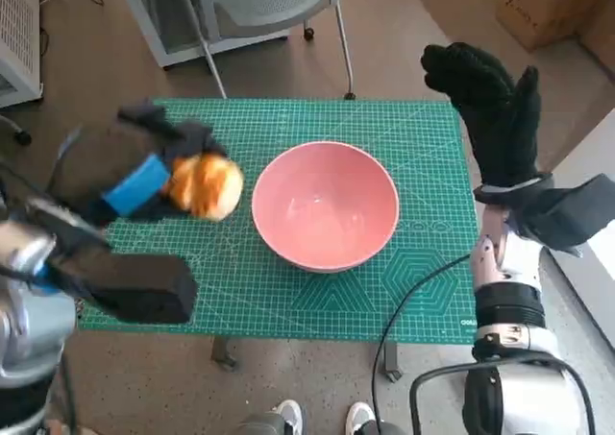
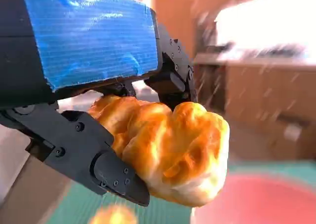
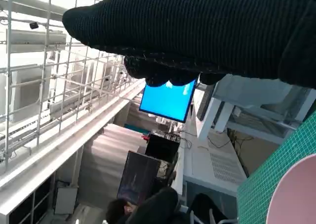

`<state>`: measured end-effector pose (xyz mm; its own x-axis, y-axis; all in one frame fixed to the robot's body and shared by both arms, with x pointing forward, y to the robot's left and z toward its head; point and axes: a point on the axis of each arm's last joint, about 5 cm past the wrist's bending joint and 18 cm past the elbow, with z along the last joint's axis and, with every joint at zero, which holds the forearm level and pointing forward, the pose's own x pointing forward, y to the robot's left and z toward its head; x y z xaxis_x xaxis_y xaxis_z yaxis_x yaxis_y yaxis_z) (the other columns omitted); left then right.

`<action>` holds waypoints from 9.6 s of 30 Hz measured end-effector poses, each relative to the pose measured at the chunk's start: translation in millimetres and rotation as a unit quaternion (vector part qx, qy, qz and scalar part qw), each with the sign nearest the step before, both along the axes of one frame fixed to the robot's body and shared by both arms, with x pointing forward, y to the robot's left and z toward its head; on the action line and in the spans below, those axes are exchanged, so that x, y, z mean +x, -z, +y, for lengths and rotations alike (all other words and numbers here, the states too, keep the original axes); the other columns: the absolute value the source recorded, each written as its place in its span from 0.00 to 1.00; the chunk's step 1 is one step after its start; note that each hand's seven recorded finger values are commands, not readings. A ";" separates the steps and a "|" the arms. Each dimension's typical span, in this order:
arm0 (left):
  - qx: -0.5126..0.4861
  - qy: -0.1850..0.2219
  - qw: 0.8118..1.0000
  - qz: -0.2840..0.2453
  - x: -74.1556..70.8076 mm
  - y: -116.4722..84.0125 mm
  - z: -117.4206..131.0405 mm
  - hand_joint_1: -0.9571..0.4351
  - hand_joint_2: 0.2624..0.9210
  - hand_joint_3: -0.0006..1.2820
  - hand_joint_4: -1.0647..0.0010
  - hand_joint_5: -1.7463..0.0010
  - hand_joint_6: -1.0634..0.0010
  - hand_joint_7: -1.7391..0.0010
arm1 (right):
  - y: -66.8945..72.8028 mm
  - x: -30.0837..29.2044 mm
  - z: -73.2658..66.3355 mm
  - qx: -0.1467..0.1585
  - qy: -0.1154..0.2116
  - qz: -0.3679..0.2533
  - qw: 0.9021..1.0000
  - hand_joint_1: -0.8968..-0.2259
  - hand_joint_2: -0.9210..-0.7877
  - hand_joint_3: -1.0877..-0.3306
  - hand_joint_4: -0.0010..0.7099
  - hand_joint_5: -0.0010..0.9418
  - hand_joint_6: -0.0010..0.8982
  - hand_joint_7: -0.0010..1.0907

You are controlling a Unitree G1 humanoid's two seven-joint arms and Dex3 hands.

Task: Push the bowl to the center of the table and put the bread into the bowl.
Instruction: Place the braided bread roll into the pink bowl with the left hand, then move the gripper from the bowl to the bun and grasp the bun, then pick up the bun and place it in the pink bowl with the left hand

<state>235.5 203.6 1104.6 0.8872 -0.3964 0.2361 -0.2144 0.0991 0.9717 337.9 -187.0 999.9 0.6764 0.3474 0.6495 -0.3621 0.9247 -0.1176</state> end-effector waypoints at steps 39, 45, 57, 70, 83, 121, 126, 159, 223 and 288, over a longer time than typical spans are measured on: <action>0.106 0.162 0.975 0.110 101.1 43.9 -81.5 0.69 1.00 0.02 0.33 0.33 0.34 0.39 | -2.3 -5.0 -5.8 0.000 0.005 -0.020 1.000 0.29 0.00 0.53 0.27 0.00 0.39 0.00; 0.103 0.148 0.973 0.141 106.5 56.5 -75.2 0.69 1.00 0.05 0.37 0.30 0.38 0.37 | -2.4 -5.1 -6.1 -0.001 0.006 -0.021 1.000 0.29 0.00 0.52 0.26 0.00 0.38 0.00; 0.073 0.117 0.964 0.227 112.6 70.3 -67.7 0.49 0.83 0.01 0.89 0.97 0.76 0.95 | -2.4 -5.2 -6.2 0.000 0.007 -0.022 1.000 0.27 0.00 0.53 0.24 0.00 0.38 0.01; 0.041 0.139 0.971 0.189 107.3 73.4 -54.9 0.27 0.86 0.01 0.92 1.00 0.75 0.99 | -0.1 -4.7 -4.8 0.002 0.006 -0.015 1.000 0.27 0.00 0.53 0.26 0.01 0.38 0.01; 0.031 0.132 0.986 0.095 87.1 39.7 -23.7 0.20 0.87 0.00 0.93 1.00 0.75 0.99 | -1.1 -1.2 0.8 0.002 0.001 -0.007 1.000 0.22 0.00 0.53 0.26 0.00 0.38 0.00; -0.038 -0.093 0.979 0.176 17.7 33.6 85.9 0.39 0.65 0.00 1.00 1.00 0.79 1.00 | -0.7 2.6 4.9 0.018 -0.036 0.007 0.999 0.27 0.00 0.61 0.27 0.00 0.42 0.01; -0.053 -0.112 0.971 0.204 22.2 45.0 91.2 0.37 0.66 0.00 0.99 1.00 0.80 1.00 | -0.8 2.6 4.5 0.018 -0.036 0.007 0.999 0.27 0.00 0.61 0.27 0.00 0.41 0.01; -0.096 -0.162 0.946 0.265 90.0 117.0 51.9 0.44 0.70 0.00 0.97 1.00 0.78 1.00 | -8.0 1.7 1.3 -0.002 -0.024 -0.006 1.000 0.26 0.00 0.59 0.27 0.00 0.41 0.00; 0.016 -0.227 0.946 0.232 100.7 134.7 37.9 0.69 1.00 0.07 0.41 0.32 0.41 0.30 | -6.4 -1.0 -1.8 -0.004 -0.009 -0.010 1.000 0.27 0.00 0.56 0.27 0.00 0.39 0.00; -0.055 0.088 0.990 0.095 76.4 73.4 -67.0 0.68 0.99 0.09 0.44 0.46 0.54 0.45 | -7.6 -5.1 -3.2 -0.010 -0.014 -0.027 0.999 0.26 0.00 0.53 0.28 0.00 0.40 0.01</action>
